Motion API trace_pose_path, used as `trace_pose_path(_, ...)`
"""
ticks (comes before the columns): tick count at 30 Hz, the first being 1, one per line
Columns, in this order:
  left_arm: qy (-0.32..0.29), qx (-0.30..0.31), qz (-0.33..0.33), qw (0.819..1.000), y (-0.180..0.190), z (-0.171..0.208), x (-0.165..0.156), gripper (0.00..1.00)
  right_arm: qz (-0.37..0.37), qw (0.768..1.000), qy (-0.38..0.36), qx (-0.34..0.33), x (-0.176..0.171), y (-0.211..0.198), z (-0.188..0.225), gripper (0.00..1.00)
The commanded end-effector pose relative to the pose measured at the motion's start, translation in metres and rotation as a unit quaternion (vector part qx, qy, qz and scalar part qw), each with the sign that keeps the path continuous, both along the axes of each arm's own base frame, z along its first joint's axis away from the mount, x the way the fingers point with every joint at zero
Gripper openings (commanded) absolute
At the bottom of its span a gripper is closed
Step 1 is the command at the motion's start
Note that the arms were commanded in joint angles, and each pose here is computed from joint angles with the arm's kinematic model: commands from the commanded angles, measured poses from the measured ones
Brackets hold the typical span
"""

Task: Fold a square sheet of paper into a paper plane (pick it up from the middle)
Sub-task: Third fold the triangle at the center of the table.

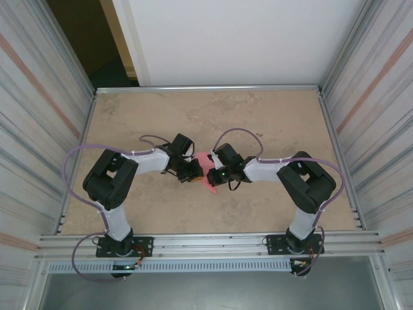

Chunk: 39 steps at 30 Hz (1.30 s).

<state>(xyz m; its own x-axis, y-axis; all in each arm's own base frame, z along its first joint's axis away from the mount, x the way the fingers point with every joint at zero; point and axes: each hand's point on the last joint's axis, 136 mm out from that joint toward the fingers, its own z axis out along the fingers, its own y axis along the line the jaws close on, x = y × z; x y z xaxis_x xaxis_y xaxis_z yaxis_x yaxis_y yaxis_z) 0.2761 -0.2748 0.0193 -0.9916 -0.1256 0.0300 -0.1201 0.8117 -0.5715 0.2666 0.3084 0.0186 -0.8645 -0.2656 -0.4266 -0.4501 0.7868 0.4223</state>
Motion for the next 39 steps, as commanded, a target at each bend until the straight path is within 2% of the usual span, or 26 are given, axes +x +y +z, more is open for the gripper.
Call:
trace_pose_path(1,0.02,0.041,0.003,0.999,0.012,-0.016,-0.007,0.14,-0.034,0.999,0.026,-0.023,0.0,-0.012,-0.009,0.13)
trace_pose_path(6,0.033,0.072,0.003,0.997,0.025,-0.031,-0.016,0.14,-0.075,0.997,0.036,0.001,0.011,-0.018,0.008,0.25)
trace_pose_path(12,0.043,0.071,0.006,0.997,0.027,-0.04,-0.02,0.14,-0.102,0.994,0.042,0.025,0.016,-0.033,0.027,0.38)
trace_pose_path(15,0.043,0.07,0.006,0.997,0.026,-0.041,-0.02,0.14,-0.111,0.993,0.032,0.028,0.018,-0.04,0.041,0.41)
trace_pose_path(19,0.041,0.07,0.007,0.997,0.026,-0.04,-0.018,0.14,-0.101,0.994,0.026,0.032,0.013,-0.041,0.051,0.39)
trace_pose_path(29,0.037,0.063,0.0,0.997,0.021,-0.037,-0.015,0.14,-0.04,0.994,0.082,0.066,-0.018,0.0,0.04,0.14)
trace_pose_path(34,0.034,0.058,-0.006,0.998,0.02,-0.034,-0.015,0.15,-0.033,0.989,0.128,0.071,-0.018,0.009,0.03,0.09)
trace_pose_path(39,0.031,0.048,-0.016,0.998,0.015,-0.028,-0.014,0.17,-0.017,0.985,0.157,0.065,-0.022,0.015,0.023,0.08)
